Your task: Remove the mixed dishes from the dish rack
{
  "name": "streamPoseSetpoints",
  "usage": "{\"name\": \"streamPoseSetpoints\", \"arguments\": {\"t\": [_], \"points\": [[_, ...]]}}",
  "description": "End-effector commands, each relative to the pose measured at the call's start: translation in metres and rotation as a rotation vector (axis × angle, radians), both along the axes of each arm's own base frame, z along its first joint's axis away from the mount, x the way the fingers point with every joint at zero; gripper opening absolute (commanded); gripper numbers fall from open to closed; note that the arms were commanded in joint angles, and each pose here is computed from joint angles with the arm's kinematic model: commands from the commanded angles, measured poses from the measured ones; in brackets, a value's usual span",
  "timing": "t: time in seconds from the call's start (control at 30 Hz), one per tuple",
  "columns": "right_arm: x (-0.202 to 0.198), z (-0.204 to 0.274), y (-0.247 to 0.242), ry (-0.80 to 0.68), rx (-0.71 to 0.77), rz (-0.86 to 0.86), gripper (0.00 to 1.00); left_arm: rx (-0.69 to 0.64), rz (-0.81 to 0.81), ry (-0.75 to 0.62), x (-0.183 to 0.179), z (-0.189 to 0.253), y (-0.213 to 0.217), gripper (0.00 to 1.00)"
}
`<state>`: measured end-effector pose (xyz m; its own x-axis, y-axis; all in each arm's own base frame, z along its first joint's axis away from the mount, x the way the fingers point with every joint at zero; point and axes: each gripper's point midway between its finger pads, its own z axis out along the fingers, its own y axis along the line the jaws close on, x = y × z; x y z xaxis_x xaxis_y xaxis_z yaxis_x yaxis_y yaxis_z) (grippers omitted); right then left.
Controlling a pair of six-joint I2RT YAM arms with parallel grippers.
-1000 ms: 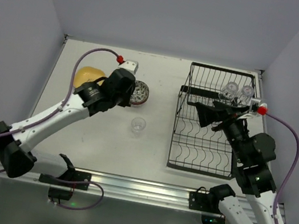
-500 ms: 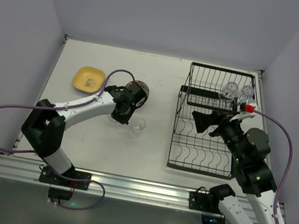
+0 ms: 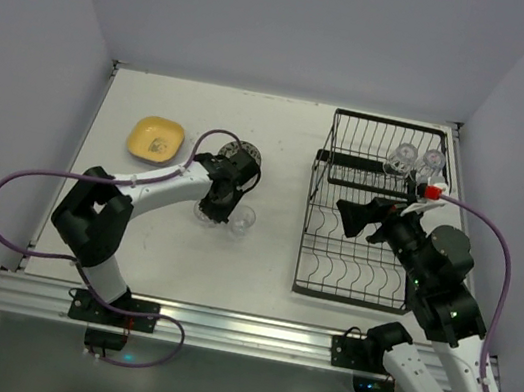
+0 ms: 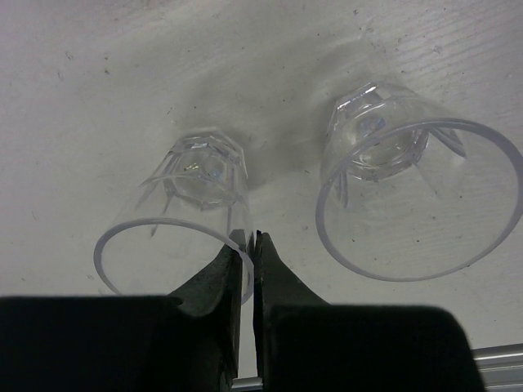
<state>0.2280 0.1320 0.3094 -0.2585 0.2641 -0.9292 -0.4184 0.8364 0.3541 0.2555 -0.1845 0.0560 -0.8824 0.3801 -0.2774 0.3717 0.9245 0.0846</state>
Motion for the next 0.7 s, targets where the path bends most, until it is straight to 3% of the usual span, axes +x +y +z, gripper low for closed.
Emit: {"name": "streamPoseSetpoints", "arguments": {"t": [0.0, 0.07, 0.2, 0.43, 0.53, 0.63, 0.67], "points": [[-0.004, 0.020, 0.001, -0.053, 0.004, 0.021, 0.99, -0.072, -0.037, -0.008, 0.007, 0.008, -0.014, 0.08], [-0.003, 0.019, 0.001, -0.050, 0.003, 0.023, 0.99, -0.086, -0.040, -0.013, 0.007, 0.011, -0.017, 0.10], [-0.003, 0.019, 0.003, -0.045, 0.003, 0.029, 0.99, -0.083, -0.032, -0.026, 0.010, 0.015, -0.016, 0.28], [-0.002, 0.021, 0.003, -0.043, -0.003, 0.028, 0.99, -0.117, 0.016, -0.129, 0.020, 0.054, -0.015, 0.34], [0.000, 0.023, 0.001, -0.039, -0.006, 0.014, 0.99, -0.143, 0.049, -0.211, 0.021, 0.092, -0.008, 0.43], [0.010, 0.020, -0.013, -0.005, -0.020, -0.086, 0.99, -0.214, 0.078, -0.330, 0.021, 0.139, -0.002, 0.60], [0.011, 0.029, -0.017, -0.006, -0.016, -0.111, 0.99, -0.223, 0.094, -0.376, 0.023, 0.152, 0.002, 0.71]]}}
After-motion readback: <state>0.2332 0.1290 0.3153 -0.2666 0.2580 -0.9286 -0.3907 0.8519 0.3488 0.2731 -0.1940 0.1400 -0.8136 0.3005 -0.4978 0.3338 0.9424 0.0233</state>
